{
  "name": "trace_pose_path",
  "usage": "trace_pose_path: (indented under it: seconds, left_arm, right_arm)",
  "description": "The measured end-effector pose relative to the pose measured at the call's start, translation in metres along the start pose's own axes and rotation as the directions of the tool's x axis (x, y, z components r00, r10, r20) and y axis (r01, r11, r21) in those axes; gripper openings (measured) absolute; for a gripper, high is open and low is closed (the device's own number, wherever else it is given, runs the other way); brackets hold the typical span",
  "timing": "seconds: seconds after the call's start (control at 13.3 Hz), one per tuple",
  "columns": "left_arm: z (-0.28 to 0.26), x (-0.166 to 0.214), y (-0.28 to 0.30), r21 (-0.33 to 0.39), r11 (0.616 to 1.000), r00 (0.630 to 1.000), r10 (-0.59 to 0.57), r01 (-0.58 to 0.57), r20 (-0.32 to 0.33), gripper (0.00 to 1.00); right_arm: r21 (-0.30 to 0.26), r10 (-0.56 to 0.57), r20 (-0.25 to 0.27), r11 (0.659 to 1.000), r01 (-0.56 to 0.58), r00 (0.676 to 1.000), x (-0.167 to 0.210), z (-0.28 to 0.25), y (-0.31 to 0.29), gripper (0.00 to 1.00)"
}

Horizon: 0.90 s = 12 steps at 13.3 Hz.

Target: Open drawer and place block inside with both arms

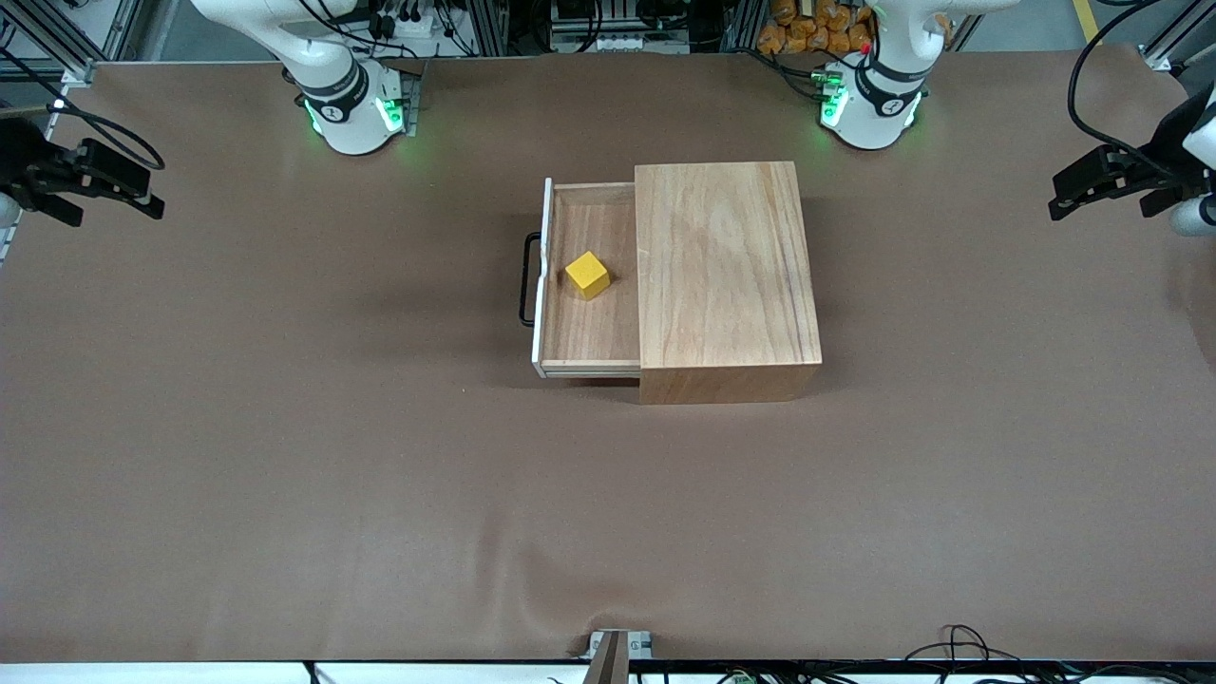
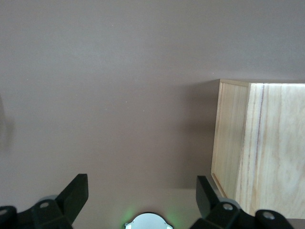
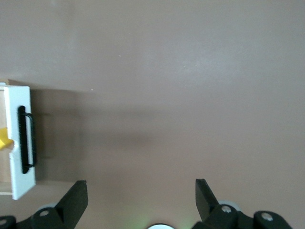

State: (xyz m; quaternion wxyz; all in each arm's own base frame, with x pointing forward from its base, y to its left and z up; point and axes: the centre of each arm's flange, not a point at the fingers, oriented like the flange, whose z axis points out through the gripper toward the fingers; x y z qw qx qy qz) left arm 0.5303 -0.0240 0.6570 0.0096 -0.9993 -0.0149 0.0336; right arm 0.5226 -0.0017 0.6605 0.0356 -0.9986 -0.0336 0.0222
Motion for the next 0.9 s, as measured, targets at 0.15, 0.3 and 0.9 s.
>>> trace_pose_path:
  seconds: [0.15, 0.3, 0.9]
  left_arm:
    - [0.0, 0.0, -0.008, -0.001, 1.0, 1.0, -0.015, 0.015, -0.001, 1.0]
    - [0.0, 0.001, -0.012, -0.002, 1.0, 1.0, -0.023, 0.023, -0.001, 1.0]
    - [0.002, 0.001, -0.01, -0.002, 1.0, 1.0, 0.017, -0.017, 0.002, 1.0]
  right_arm:
    - [-0.01, -0.005, 0.004, 1.0, 0.005, 1.0, 0.0, 0.001, 0.007, 1.0]
    - [-0.013, 0.007, 0.005, 1.0, -0.007, 1.0, 0.0, 0.006, 0.024, 1.0]
    - [-0.018, 0.077, -0.018, 0.997, -0.077, 0.997, 0.009, 0.025, 0.029, 1.0]
